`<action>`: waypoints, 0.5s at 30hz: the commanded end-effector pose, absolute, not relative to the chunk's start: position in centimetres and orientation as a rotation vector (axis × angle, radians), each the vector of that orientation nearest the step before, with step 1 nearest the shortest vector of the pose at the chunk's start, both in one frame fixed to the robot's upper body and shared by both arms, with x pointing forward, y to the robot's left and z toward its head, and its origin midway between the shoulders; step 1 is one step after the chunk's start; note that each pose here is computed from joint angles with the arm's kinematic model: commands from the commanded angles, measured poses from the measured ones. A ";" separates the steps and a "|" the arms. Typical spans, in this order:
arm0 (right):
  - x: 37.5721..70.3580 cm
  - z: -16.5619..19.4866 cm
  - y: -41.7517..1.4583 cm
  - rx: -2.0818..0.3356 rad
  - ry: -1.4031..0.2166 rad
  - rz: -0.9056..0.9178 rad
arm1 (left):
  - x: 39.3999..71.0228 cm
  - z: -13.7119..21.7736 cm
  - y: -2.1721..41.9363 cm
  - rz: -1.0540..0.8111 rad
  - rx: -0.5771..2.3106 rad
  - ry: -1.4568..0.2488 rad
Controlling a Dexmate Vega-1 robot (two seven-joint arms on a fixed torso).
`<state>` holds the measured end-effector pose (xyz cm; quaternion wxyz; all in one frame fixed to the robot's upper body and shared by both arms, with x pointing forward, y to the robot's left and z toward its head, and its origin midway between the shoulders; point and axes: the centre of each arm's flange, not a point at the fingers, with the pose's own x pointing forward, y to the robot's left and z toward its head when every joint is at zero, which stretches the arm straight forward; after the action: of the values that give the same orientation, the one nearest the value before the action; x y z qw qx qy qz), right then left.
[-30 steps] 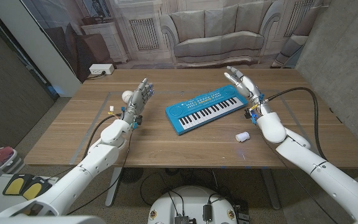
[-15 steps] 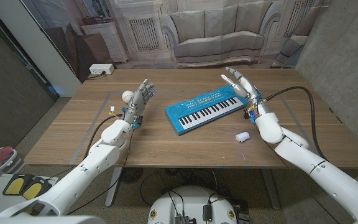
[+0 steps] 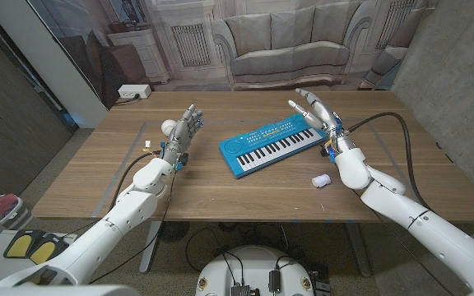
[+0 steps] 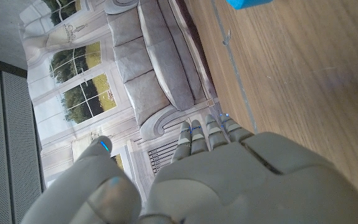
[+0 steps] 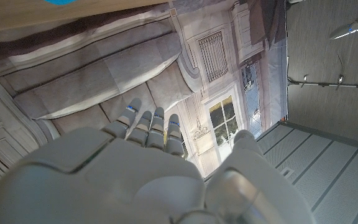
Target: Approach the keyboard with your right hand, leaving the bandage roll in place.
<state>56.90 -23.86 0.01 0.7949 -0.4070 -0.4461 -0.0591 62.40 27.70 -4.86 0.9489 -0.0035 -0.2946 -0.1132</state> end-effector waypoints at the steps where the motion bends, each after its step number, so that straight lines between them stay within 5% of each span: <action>1: 56.2 0.2 -22.3 -0.959 -0.983 -0.172 | 62.4 -5.2 28.0 -0.226 -0.015 -0.591; 15: 56.1 -0.1 -21.6 -1.047 -0.980 -0.208 | 62.6 -5.4 27.7 -0.233 -0.022 -0.590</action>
<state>56.20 -22.24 0.10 0.7611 -0.4570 -0.4513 -0.0912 62.53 27.87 -5.27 0.9507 -0.0080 -0.2889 -0.1123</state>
